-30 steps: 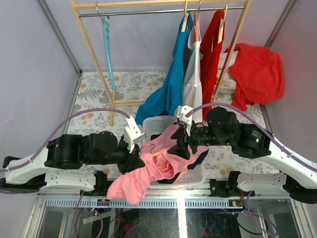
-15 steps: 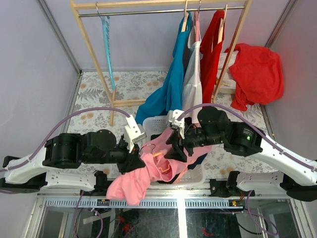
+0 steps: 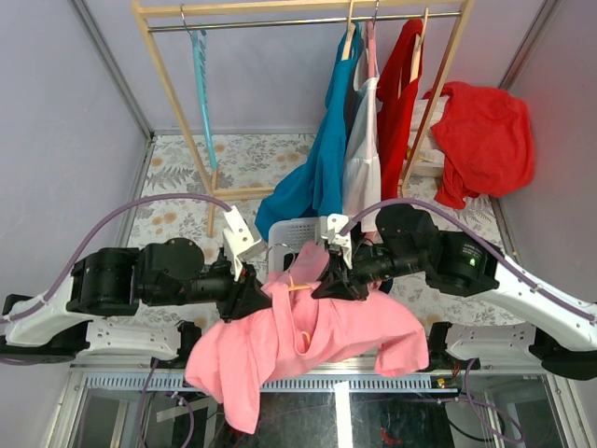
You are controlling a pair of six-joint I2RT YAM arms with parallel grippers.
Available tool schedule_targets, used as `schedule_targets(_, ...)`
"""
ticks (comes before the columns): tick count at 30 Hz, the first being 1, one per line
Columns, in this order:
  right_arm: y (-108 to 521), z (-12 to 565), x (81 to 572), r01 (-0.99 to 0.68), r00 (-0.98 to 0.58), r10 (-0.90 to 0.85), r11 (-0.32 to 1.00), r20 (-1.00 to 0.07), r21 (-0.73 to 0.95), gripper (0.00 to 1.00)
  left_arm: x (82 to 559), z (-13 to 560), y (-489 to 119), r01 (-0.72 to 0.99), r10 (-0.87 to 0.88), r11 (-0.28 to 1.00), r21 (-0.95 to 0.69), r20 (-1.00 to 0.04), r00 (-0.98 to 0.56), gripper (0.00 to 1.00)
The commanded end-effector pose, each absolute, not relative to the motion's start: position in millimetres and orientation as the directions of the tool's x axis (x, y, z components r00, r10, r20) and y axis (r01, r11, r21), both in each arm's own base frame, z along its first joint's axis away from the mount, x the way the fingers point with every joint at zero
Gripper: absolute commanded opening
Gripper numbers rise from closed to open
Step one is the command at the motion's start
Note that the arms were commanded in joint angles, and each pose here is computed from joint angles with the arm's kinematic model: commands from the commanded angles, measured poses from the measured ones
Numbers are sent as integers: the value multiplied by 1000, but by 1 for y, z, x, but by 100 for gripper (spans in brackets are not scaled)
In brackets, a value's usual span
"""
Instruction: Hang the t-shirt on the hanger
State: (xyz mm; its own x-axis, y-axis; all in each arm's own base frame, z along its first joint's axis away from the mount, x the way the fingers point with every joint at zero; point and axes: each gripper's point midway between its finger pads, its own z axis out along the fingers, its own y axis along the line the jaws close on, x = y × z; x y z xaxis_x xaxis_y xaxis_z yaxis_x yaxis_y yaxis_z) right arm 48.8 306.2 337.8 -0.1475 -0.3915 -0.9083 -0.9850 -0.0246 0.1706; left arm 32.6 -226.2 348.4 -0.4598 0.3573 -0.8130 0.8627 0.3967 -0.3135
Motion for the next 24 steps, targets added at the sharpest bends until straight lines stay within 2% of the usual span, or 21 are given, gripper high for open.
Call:
schedule_targets(1,294,363,63,-991,-131,-314,73,-940,113,0,47,374,-219,838,253,448,-311,-855,-453,31)
schedule_targets(4,283,372,72,-986,-120,-279,145,-953,81,0,55,386,-207,811,190,489,-322,-868,-459,41)
schedule_targets(7,272,381,82,-974,-106,-244,219,-964,52,0,62,395,-195,781,137,526,-336,-873,-468,46)
schedule_targets(17,228,430,125,-859,-30,-108,510,-994,-30,0,86,401,-163,657,42,675,-335,-872,-488,47)
schedule_targets(24,234,432,135,-837,-39,-92,547,-995,-18,0,93,394,-181,656,70,694,-296,-880,-470,47)
